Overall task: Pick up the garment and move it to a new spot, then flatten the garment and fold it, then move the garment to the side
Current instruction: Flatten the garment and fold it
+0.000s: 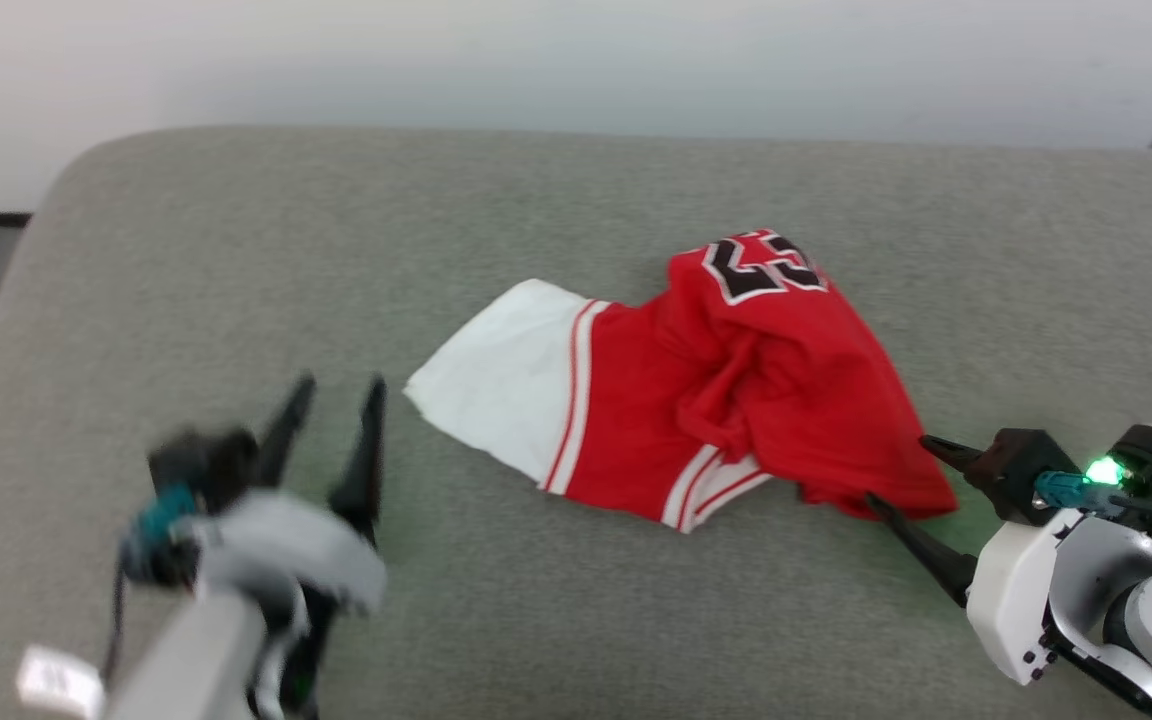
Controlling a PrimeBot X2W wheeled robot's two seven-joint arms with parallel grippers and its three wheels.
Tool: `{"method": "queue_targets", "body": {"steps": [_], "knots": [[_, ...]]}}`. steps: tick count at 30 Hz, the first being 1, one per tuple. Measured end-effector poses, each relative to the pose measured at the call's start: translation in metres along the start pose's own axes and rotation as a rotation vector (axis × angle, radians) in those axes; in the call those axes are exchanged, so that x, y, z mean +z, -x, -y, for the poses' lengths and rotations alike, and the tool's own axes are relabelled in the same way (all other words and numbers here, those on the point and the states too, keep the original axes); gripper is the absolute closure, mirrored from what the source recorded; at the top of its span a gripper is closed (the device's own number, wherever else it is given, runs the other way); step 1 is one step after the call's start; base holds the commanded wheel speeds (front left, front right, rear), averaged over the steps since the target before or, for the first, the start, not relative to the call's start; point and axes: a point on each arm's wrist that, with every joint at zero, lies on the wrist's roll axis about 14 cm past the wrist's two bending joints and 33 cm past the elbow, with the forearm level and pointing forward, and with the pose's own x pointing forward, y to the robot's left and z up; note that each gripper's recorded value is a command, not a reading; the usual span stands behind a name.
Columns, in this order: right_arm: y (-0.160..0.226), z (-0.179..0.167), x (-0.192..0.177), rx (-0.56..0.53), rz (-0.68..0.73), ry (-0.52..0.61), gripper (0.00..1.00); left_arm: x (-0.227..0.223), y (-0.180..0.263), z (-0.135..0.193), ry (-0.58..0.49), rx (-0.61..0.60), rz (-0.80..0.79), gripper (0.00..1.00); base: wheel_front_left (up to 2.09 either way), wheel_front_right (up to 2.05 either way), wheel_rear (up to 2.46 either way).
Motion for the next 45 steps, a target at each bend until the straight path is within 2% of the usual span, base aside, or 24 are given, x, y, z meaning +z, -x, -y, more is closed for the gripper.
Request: {"method": "queue_targets", "body": {"steps": [7,11,12,13,14,21,28,31,37,40,43,45], "knots": [[-0.021,-0.011,-0.021,0.113,-0.153,0.179,0.00,-0.004,0.052,-0.011,0.006,0.106,0.062,0.00,0.00,0.00,0.00],[-0.033,-0.009,-0.027,0.134,-0.181,0.205,0.00,-0.005,0.070,-0.021,0.016,0.161,0.080,0.00,0.00,0.00,0.00],[-0.036,-0.008,-0.027,0.137,-0.180,0.208,0.42,-0.005,0.073,-0.023,0.017,0.169,0.082,0.00,0.00,0.00,0.00],[-0.039,-0.008,-0.028,0.141,-0.180,0.207,0.42,-0.006,0.075,-0.025,0.015,0.179,0.084,0.00,0.00,0.00,0.00],[-0.044,-0.007,-0.027,0.147,-0.174,0.203,1.00,-0.006,0.077,-0.028,0.020,0.194,0.089,0.00,0.00,0.00,0.00],[-0.052,0.025,0.006,0.074,-0.065,0.173,1.00,-0.011,0.073,-0.027,0.024,0.196,0.089,0.00,0.00,0.00,0.00],[-0.054,0.099,0.080,-0.115,0.111,0.087,1.00,-0.013,0.068,-0.020,0.049,0.182,0.094,0.00,0.00,0.00,0.00],[-0.058,0.138,0.102,-0.221,0.149,-0.013,1.00,-0.015,0.068,-0.018,0.061,0.185,0.091,0.00,0.00,0.00,0.00],[-0.084,0.188,0.110,-0.358,0.179,-0.268,1.00,-0.020,0.067,-0.022,0.080,0.204,0.075,0.00,0.00,0.00,0.00],[-0.105,0.196,0.104,-0.386,0.163,-0.354,1.00,-0.023,0.067,-0.024,0.096,0.209,0.065,0.00,0.00,0.00,0.00],[-0.131,0.184,0.116,-0.365,0.176,-0.311,1.00,-0.027,0.067,-0.024,0.122,0.214,0.055,0.00,0.00,0.00,0.00],[-0.154,0.161,0.131,-0.306,0.209,-0.291,1.00,-0.030,0.068,-0.026,0.125,0.225,0.045,0.00,0.00,0.00,0.00]]}}
